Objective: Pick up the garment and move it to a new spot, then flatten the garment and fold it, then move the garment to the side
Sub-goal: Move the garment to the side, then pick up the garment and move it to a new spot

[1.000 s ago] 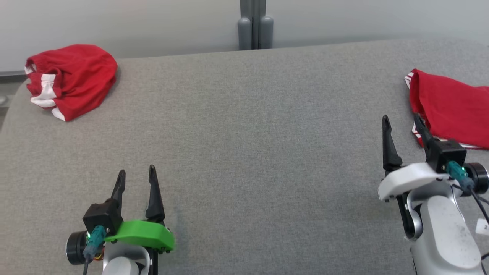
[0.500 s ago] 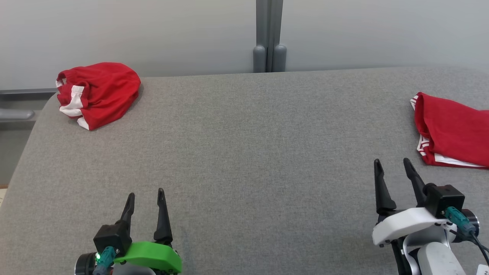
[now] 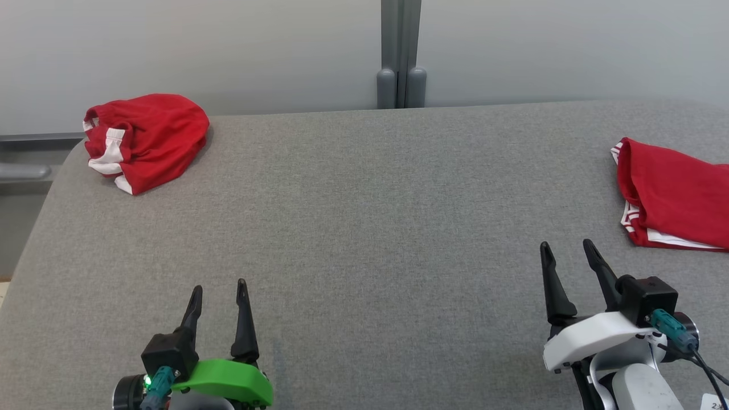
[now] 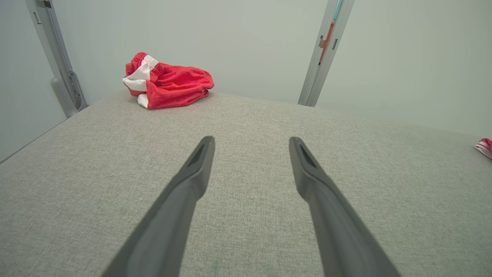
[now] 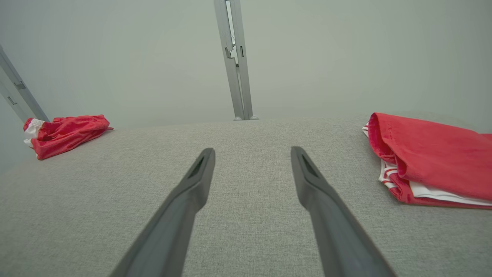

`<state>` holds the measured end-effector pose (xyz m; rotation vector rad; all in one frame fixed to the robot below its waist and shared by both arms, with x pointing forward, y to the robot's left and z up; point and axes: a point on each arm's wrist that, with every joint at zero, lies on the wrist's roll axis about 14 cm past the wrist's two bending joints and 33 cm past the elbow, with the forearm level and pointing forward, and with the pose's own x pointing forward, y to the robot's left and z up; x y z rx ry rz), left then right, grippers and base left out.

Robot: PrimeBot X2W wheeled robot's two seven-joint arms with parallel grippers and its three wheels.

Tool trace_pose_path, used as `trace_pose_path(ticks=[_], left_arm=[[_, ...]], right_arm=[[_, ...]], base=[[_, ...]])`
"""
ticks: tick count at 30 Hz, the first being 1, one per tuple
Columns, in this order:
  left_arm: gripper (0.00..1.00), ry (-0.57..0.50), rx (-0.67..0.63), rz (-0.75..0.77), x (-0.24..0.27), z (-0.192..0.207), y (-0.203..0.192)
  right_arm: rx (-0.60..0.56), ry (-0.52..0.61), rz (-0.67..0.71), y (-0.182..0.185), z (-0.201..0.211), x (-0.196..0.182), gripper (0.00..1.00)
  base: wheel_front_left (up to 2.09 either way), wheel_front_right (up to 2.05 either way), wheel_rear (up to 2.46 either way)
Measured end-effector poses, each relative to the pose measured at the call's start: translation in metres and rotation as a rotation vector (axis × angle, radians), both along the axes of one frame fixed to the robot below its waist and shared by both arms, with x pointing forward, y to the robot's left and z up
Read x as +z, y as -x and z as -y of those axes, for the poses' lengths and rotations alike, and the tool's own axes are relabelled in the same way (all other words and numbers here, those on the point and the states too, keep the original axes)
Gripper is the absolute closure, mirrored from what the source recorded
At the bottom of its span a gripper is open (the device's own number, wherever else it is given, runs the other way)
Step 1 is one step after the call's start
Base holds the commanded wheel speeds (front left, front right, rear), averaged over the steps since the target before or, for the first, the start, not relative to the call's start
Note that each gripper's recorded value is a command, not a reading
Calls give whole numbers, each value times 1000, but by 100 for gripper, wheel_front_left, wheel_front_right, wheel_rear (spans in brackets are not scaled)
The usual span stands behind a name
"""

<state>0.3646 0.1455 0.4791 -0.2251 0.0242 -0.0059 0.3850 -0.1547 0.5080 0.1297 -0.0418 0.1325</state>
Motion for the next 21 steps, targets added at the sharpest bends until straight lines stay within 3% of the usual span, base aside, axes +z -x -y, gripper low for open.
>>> trace_pose_path(ticks=[13, 21], left_arm=[[0, -10, 38, 16, 5, -14, 3], [0, -34, 147, 46, 15, -49, 16]], right_arm=[[43, -1, 0, -9, -15, 1, 0], [163, -13, 18, -27, -59, 6, 0]], base=[[0, 0, 0], [0, 0, 0]])
